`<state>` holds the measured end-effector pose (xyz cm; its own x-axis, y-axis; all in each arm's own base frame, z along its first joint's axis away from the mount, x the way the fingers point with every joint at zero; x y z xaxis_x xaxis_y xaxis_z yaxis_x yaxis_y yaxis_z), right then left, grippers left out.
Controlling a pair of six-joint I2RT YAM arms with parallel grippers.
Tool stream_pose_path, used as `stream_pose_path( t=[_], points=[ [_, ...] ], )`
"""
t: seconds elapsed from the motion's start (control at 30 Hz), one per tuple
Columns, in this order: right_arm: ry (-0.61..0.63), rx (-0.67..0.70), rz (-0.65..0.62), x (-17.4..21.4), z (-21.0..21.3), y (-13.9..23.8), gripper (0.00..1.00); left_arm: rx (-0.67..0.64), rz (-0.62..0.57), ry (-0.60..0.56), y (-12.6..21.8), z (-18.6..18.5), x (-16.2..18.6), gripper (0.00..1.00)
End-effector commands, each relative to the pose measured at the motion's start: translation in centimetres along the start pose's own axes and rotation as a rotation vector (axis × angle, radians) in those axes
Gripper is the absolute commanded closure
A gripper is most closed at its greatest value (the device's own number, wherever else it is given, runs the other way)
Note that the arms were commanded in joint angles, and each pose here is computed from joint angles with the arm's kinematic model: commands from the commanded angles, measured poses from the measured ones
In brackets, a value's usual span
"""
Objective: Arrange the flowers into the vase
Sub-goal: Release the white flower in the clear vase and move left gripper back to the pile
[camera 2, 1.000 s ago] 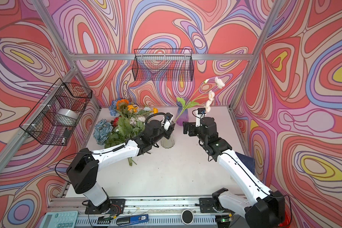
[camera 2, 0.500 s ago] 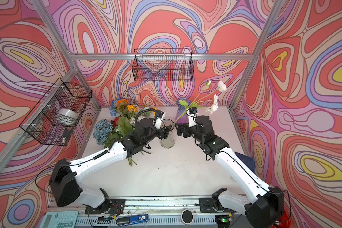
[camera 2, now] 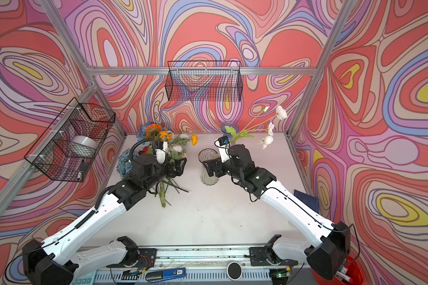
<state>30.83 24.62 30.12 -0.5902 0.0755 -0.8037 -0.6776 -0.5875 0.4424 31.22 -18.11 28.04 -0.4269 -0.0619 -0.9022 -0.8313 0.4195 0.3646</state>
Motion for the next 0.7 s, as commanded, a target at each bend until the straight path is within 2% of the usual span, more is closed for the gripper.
stream_pose_path(
  t=[0.0, 0.2, 0.4, 0.57, 0.67],
  points=[
    [-0.083, 0.039, 0.050, 0.9, -0.6, -0.4, 0.02, -0.093, 0.103, 0.102, 1.2, 2.6, 4.1, 0.11],
    [-0.114, 0.044, 0.071, 2.2, -1.0, -0.8, 0.02, -0.212, 0.154, 0.212, 2.7, 6.1, 8.3, 0.11],
    [-0.123, 0.016, 0.113, 3.4, -0.8, -1.6, 0.02, -0.271, 0.206, 0.326, 2.4, 8.7, 10.2, 0.13],
    [-0.128, 0.016, 0.126, 4.5, -1.3, -2.4, 0.02, -0.316, 0.254, 0.495, 1.6, 11.7, 11.8, 0.25],
    [-0.119, 0.034, 0.133, 5.0, -1.8, -2.7, 0.02, -0.354, 0.247, 0.583, 1.2, 13.1, 12.2, 0.28]
  ],
)
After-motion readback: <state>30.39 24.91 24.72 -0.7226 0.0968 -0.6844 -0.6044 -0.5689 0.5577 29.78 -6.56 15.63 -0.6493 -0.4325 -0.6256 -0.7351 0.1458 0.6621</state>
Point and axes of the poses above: each gripper's point midway between its finger pads, its own y axis back along the fingers, its own z axis along the line the jaws close on, x = y × z, the point moved 1 cm from there along y, back along the fingers, and after that the axes turned 9 degrees about -y, right-handed, at the moved point
